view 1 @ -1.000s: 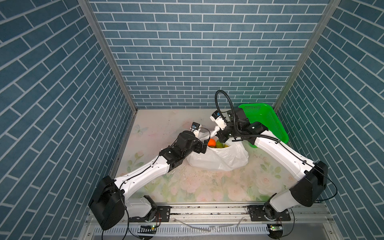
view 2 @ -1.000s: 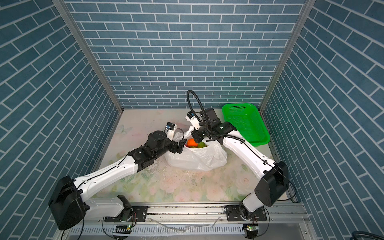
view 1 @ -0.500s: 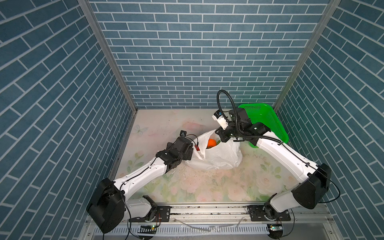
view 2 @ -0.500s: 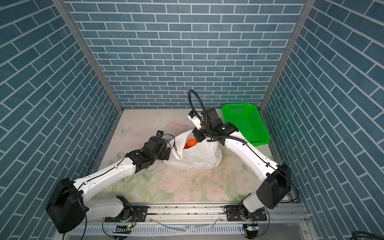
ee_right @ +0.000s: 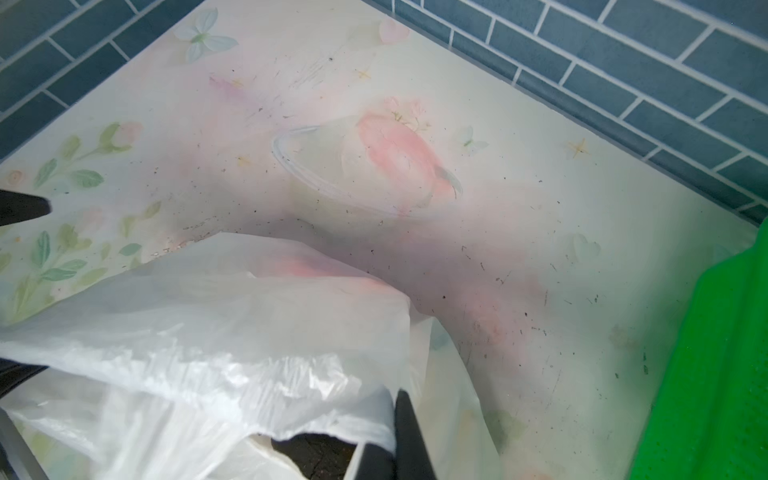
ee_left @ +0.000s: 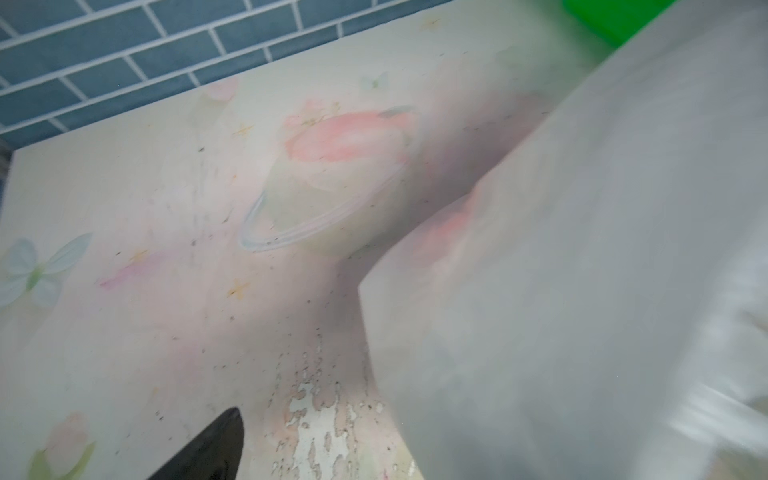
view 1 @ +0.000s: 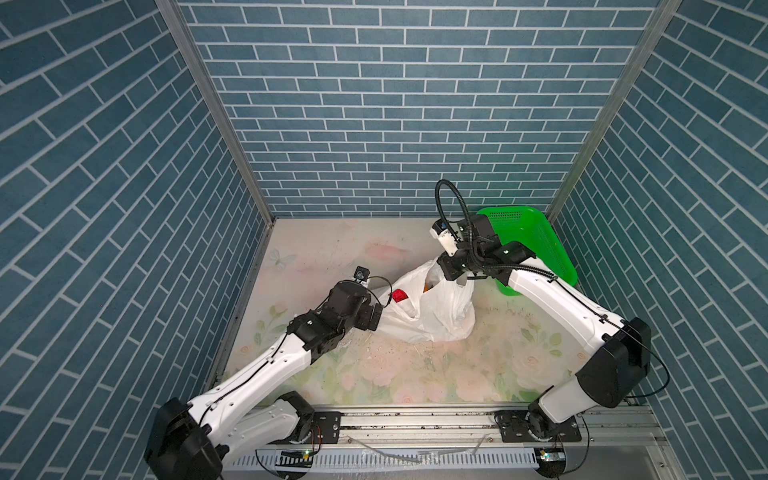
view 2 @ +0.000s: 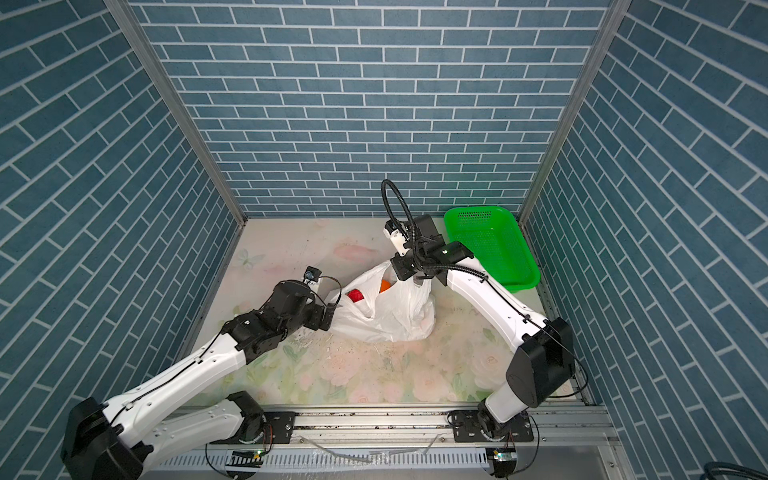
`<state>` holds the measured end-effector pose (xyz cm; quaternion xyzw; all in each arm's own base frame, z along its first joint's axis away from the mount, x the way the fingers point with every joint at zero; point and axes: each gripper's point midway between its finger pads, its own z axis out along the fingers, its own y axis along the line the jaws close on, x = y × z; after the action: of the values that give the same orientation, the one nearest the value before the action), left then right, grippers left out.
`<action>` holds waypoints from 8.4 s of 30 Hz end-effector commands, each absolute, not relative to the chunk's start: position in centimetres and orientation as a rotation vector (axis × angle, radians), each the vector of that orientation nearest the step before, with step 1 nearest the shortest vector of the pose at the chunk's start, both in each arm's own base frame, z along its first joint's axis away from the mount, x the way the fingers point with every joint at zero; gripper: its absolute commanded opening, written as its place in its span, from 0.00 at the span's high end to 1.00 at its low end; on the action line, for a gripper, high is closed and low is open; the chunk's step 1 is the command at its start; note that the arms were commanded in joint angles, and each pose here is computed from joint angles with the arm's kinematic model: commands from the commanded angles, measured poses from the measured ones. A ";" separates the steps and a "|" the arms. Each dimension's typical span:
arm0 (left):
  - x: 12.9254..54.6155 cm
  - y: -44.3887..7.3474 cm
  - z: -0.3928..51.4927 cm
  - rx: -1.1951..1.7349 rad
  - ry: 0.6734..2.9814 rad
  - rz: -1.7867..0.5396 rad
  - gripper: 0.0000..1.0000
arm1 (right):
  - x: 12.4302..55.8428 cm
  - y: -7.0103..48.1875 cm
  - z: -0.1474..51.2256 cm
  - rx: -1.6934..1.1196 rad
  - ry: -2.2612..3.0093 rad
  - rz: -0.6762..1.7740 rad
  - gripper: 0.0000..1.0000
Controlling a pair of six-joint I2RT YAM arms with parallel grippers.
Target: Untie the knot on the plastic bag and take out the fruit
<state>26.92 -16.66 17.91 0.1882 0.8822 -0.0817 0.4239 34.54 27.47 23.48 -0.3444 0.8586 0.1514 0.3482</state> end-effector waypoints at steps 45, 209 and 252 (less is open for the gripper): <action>39.3 -14.8 14.2 0.329 2.387 0.044 0.51 | 31.9 33.1 31.1 -1.005 1.945 0.753 1.00; 37.0 -24.2 19.3 0.094 2.161 -0.610 1.00 | 38.9 31.0 15.1 -0.290 2.303 0.602 0.31; 34.8 -21.2 12.7 0.177 2.541 -0.125 0.48 | 26.8 34.0 11.9 -0.471 2.356 0.804 0.32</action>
<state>35.45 -24.01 13.62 0.0543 0.9411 -0.1315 0.3068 27.44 34.51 11.40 -0.1924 0.8878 0.2938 0.2975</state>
